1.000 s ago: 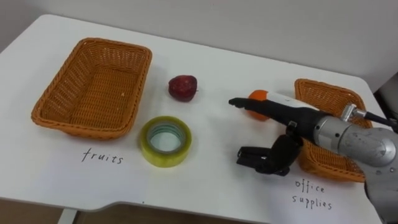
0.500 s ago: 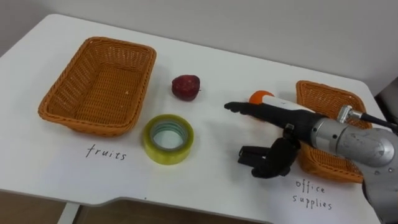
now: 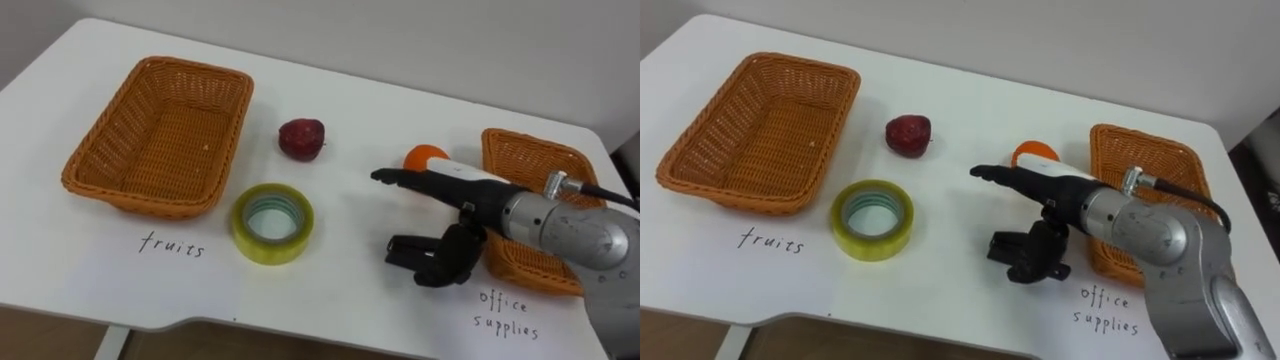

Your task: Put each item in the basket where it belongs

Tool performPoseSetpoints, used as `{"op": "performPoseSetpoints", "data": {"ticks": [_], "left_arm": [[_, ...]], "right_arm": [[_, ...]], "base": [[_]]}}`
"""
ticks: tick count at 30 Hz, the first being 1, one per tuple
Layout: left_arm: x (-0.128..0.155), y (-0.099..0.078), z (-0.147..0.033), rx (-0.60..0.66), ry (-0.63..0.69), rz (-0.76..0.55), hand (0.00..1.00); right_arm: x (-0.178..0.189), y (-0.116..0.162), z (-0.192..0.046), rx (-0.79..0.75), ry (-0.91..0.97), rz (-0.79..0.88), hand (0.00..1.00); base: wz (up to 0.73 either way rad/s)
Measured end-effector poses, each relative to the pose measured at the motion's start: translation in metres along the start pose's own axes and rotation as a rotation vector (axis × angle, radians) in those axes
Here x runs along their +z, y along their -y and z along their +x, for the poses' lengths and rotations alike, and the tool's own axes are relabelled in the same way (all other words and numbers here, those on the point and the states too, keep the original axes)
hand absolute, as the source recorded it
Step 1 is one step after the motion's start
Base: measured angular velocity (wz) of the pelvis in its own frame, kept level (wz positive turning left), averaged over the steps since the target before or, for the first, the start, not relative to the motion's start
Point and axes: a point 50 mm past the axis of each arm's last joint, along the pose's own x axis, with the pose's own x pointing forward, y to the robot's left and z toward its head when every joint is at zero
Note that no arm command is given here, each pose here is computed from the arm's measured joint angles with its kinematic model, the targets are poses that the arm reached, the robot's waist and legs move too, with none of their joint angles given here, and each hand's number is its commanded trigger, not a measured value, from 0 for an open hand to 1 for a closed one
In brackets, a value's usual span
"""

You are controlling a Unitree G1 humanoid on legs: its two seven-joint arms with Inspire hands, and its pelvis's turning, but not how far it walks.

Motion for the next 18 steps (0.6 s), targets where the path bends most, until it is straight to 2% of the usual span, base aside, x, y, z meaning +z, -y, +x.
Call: {"op": "performPoseSetpoints", "data": {"ticks": [7, 18], "left_arm": [[-0.002, 0.000, 0.000, -0.002, -0.011, -0.004, 0.00], [-0.002, 0.001, 0.000, -0.020, -0.010, 0.002, 0.00]], "right_arm": [[-0.022, -0.005, 0.007, -0.013, -0.092, 0.038, 0.00], [-0.030, -0.008, 0.012, -0.016, -0.119, 0.073, 0.00]], "base": [[0.01], [0.00]]}}
